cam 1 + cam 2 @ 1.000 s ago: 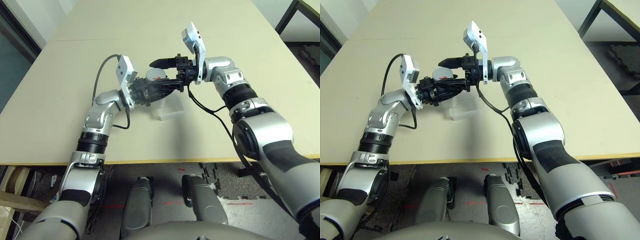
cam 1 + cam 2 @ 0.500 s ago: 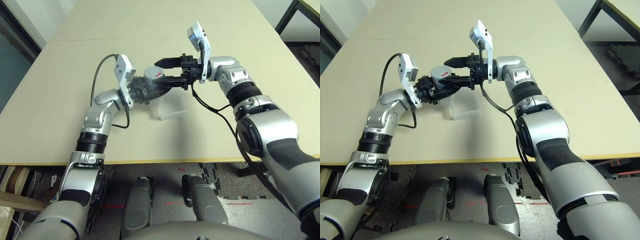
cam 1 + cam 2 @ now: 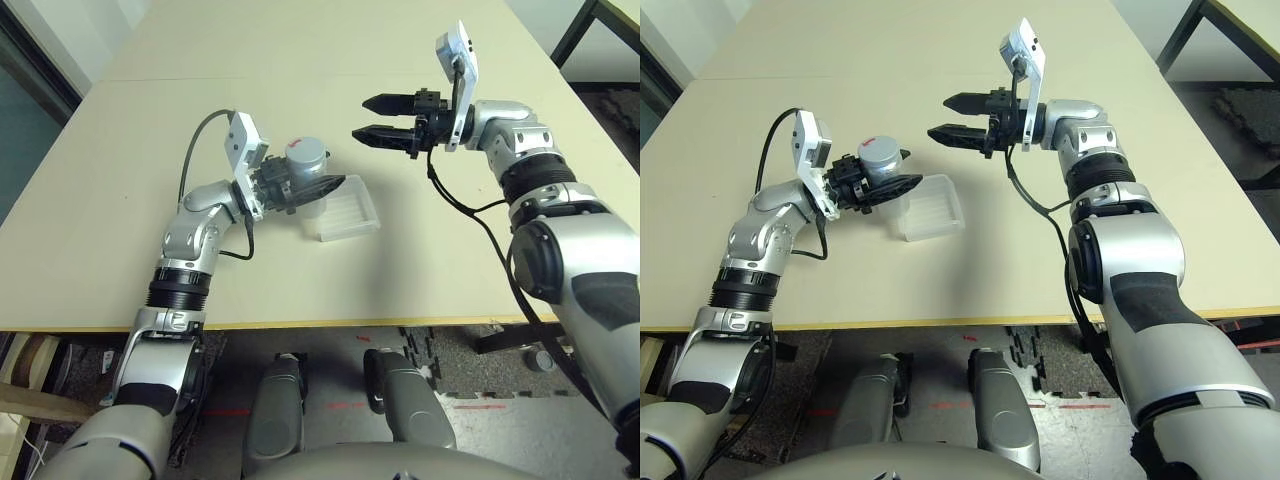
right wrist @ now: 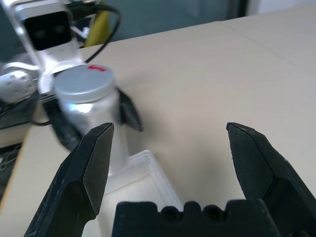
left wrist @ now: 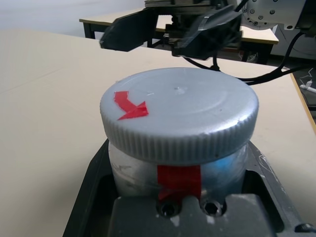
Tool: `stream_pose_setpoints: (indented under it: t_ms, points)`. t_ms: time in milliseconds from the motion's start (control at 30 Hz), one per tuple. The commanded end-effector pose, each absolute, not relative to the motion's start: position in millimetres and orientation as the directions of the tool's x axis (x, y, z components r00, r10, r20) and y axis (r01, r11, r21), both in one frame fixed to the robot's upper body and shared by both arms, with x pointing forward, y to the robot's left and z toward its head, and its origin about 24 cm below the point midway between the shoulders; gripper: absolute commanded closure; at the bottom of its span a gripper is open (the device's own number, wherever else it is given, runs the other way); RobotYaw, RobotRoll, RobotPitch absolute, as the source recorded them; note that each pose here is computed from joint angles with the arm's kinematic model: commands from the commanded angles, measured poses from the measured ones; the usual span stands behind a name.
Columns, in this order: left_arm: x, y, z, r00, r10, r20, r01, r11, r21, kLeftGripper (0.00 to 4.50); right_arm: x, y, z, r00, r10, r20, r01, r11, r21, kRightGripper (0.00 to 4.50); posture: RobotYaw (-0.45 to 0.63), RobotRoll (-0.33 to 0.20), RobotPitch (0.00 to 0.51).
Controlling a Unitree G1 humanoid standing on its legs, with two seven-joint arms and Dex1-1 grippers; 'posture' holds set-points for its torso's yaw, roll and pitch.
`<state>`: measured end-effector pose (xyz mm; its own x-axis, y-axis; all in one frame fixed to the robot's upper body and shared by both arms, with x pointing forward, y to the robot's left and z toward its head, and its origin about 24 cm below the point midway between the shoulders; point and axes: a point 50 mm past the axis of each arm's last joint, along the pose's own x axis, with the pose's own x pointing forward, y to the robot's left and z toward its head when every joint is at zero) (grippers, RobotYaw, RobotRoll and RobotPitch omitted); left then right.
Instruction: Pour the medicine from the bottle into the box.
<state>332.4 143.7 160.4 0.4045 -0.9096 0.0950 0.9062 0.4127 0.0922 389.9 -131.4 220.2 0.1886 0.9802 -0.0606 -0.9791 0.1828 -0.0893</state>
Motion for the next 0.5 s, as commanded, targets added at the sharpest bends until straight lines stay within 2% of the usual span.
stream_pose_setpoints:
  t_ms: [33,233,500]
  points:
    - [333,145,159,0.408,-0.909,0.086,0.905,0.415,0.097,1.83,386,-123,224,0.105,0.992,-0.071,-0.989,0.097,-0.112,0.0,-0.05,0.0,0.175]
    - [336,139,160,0.395,-0.914,0.091,0.91,0.403,0.099,1.83,382,-104,227,0.016,0.999,-0.049,-0.992,0.01,-0.126,0.0,-0.06,0.0,0.173]
    - [337,132,159,0.377,-0.921,0.096,0.917,0.386,0.1,1.83,378,-85,226,-0.032,0.999,-0.028,-0.991,-0.035,-0.13,0.0,-0.07,0.0,0.173]
